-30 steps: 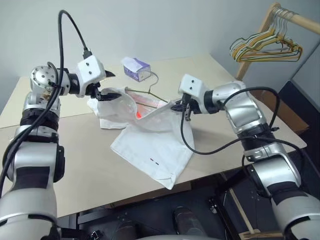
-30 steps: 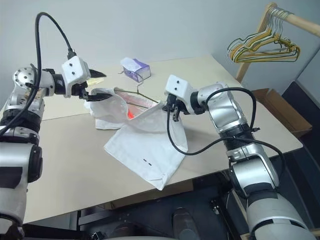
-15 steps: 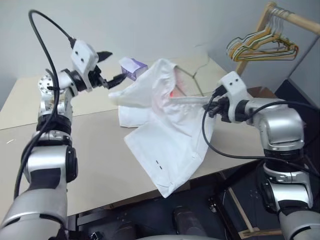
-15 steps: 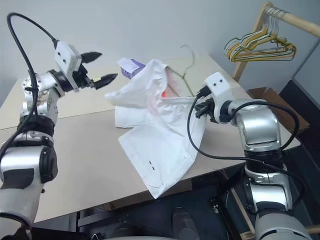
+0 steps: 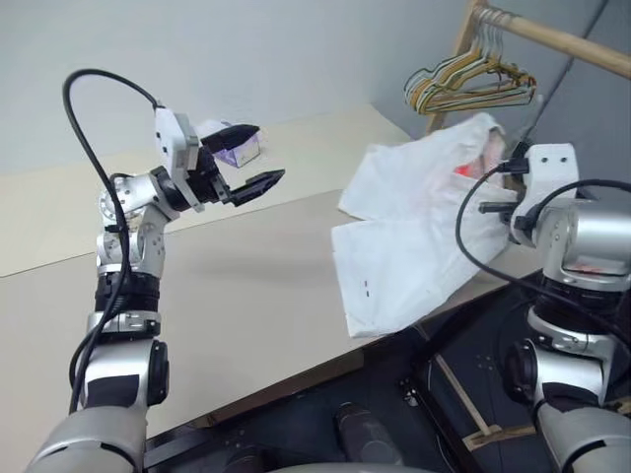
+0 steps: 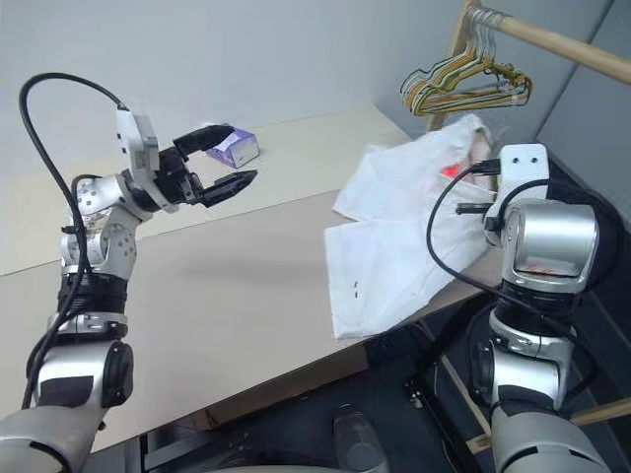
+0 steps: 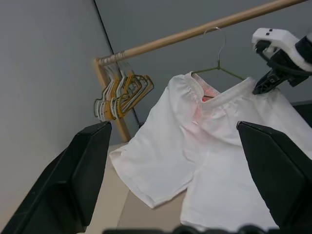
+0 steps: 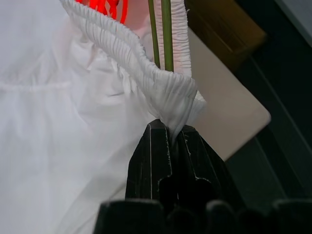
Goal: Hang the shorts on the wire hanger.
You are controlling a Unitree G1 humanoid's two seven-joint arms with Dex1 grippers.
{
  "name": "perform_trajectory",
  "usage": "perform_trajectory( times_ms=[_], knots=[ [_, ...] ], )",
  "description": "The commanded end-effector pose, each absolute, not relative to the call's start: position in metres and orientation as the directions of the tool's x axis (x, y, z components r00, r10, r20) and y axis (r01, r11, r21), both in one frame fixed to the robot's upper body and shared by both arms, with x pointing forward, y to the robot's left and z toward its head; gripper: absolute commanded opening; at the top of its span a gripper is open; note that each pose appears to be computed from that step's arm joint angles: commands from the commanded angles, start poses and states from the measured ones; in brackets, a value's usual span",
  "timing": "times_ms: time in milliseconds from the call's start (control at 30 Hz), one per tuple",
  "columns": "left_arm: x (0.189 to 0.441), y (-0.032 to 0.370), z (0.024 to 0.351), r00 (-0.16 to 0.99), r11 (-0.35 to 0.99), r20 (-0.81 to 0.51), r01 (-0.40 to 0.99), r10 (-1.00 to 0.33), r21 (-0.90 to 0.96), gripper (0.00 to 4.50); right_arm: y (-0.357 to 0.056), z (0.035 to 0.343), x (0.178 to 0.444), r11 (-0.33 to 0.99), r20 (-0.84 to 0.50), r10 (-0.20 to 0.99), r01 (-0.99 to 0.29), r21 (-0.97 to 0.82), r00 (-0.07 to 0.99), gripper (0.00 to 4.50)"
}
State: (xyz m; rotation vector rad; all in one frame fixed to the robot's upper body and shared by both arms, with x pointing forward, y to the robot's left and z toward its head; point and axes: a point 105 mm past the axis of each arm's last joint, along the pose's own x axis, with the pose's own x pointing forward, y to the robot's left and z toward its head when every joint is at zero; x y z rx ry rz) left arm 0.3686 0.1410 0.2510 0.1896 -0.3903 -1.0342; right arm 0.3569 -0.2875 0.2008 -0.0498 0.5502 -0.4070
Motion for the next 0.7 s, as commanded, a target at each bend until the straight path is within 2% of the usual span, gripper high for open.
perform_trajectory(
  times_ms=[33,200,333,533,700],
  knots=[
    [0.362,0.137,0.26,0.462,0.518,0.235,0.784,-0.855,0.342,4.43,-0.317,0.238,0.36,0.835,-0.38,-0.539,0.538,-0.119,0.752,0.0],
    [0.347,0.134,0.264,0.422,0.489,0.257,0.808,-0.87,0.329,4.43,-0.338,0.255,0.368,0.769,-0.355,-0.608,0.638,-0.04,0.711,0.0],
    [0.345,0.134,0.262,0.434,0.493,0.239,0.805,-0.869,0.33,4.43,-0.356,0.268,0.376,0.735,-0.344,-0.642,0.678,-0.021,0.685,0.0],
    [0.342,0.132,0.26,0.431,0.486,0.229,0.807,-0.873,0.335,4.43,-0.371,0.283,0.389,0.748,-0.369,-0.591,0.658,0.081,0.717,0.0],
    [0.34,0.129,0.258,0.429,0.482,0.224,0.81,-0.875,0.335,4.43,-0.382,0.284,0.393,0.73,-0.389,-0.576,0.667,0.15,0.719,0.0]
  ],
)
